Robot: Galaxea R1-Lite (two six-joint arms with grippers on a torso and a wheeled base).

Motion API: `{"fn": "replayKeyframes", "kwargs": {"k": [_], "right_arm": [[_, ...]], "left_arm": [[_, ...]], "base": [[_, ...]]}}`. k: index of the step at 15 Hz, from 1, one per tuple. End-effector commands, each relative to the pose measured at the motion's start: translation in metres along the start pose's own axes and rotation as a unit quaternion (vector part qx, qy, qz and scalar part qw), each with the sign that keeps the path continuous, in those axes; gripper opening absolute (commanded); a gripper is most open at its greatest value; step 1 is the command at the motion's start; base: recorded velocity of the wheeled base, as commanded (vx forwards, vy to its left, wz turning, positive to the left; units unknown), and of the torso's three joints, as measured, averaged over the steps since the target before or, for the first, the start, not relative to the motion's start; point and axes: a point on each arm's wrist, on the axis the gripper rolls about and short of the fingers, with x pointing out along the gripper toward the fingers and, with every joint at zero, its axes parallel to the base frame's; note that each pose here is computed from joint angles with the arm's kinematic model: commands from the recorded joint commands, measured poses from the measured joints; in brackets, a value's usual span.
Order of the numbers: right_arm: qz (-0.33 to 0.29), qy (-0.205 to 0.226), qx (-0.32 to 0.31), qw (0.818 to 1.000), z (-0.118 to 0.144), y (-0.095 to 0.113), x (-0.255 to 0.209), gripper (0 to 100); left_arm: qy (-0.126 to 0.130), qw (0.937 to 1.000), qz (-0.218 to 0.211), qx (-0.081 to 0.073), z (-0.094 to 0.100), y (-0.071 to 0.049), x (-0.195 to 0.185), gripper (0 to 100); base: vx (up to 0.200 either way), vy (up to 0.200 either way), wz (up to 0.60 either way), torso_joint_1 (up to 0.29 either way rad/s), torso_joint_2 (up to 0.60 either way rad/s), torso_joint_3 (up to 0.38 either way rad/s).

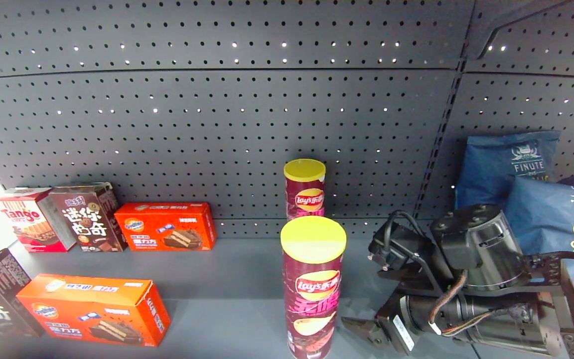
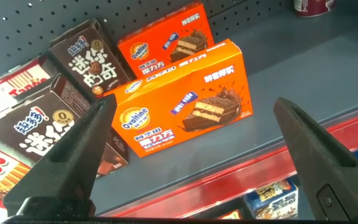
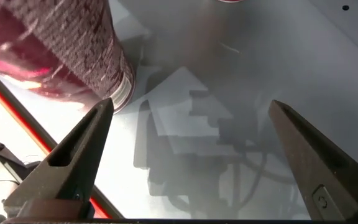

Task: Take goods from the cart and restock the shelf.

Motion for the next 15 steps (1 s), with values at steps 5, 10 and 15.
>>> {"fn": "replayKeyframes", "kwargs": {"k": [5, 10, 15], "right_arm": [[-0.065, -0.078, 0.055, 0.993, -0.015, -0.033, -0.074, 100], [-0.227, -0.157, 0.132, 0.952, -0.071, -0.058, -0.159, 100], [-0.376, -0.177, 0.179, 0.892, -0.157, -0.028, -0.185, 100]], "left_arm": [[0.001, 1.0, 0.006, 0.0, -0.012, -0.003, -0.003, 100], [0.007, 1.0, 0.004, 0.002, -0.019, -0.005, -0.003, 100], [0.014, 0.9999, 0.004, 0.007, -0.029, -0.009, -0.004, 100]], "base": [[0.0, 0.0, 0.0, 0.0, 0.0, 0.0], [0.0, 0.0, 0.0, 0.0, 0.0, 0.0], [0.0, 0.0, 0.0, 0.0, 0.0, 0.0]]}}
